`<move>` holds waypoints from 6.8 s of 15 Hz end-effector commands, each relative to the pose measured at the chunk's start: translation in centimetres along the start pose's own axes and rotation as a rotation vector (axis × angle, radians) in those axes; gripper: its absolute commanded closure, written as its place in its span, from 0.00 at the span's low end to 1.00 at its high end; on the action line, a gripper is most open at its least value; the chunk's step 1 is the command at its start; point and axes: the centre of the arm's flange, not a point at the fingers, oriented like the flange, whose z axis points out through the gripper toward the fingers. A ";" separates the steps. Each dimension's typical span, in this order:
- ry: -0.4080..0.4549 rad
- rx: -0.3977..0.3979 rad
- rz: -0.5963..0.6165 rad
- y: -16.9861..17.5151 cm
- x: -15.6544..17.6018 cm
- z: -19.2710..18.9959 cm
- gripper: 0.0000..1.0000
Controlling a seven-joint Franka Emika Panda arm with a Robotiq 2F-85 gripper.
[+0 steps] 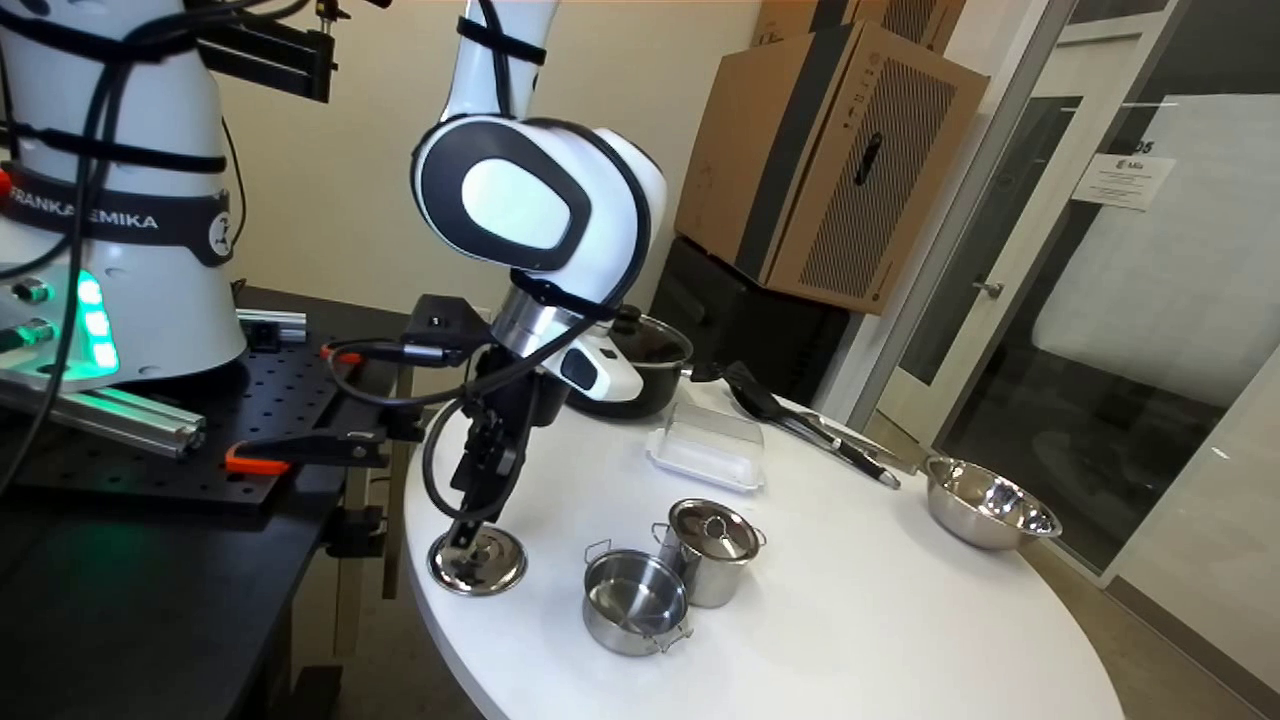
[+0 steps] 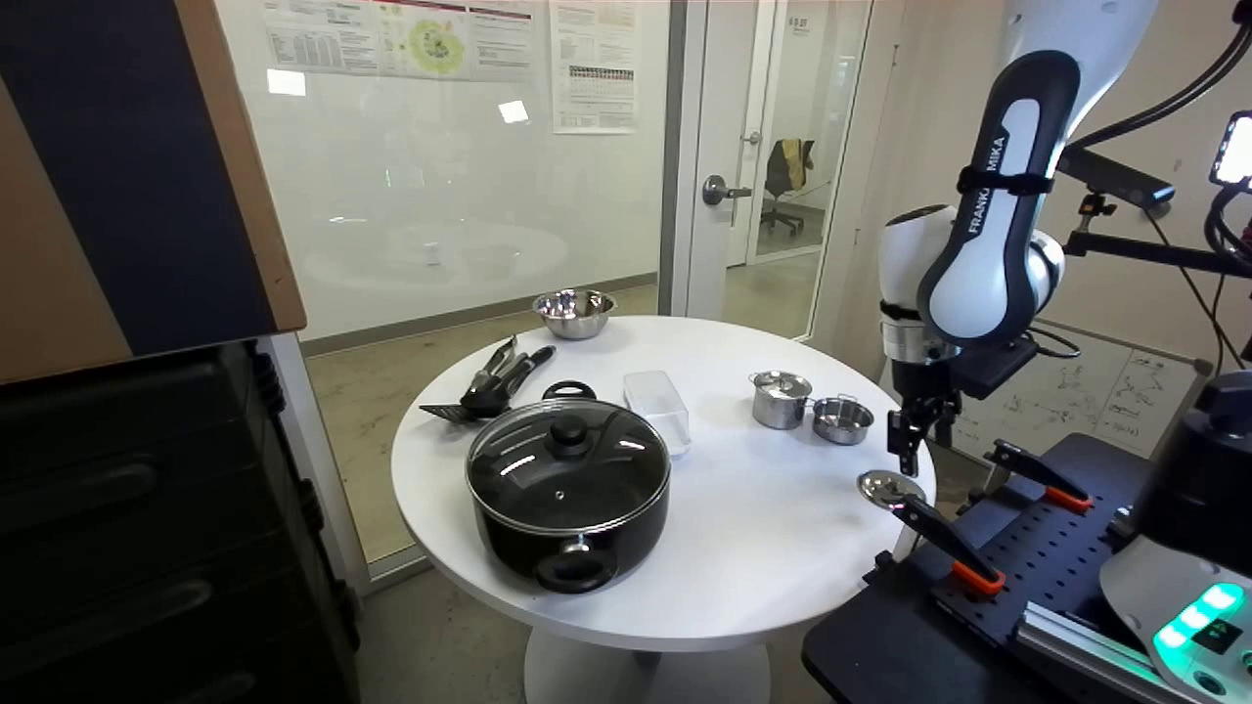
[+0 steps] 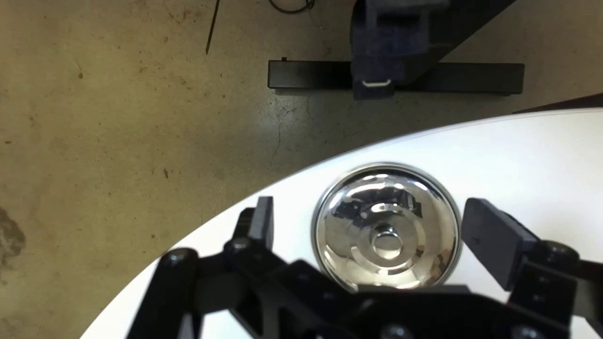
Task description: Take the lid and cover the smaller pot
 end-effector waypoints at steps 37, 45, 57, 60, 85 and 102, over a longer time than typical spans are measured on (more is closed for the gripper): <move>0.052 0.064 -0.002 0.0 1.9 -0.5 0.94; 0.135 0.103 0.018 2.3 0.7 -6.0 0.94; 0.121 0.162 0.319 11.5 11.0 -10.5 0.94; 0.078 0.153 0.341 12.1 12.3 -8.4 0.94; 0.018 0.178 0.287 8.1 15.5 -3.6 0.94; 0.091 0.216 0.271 9.0 11.0 -5.5 0.94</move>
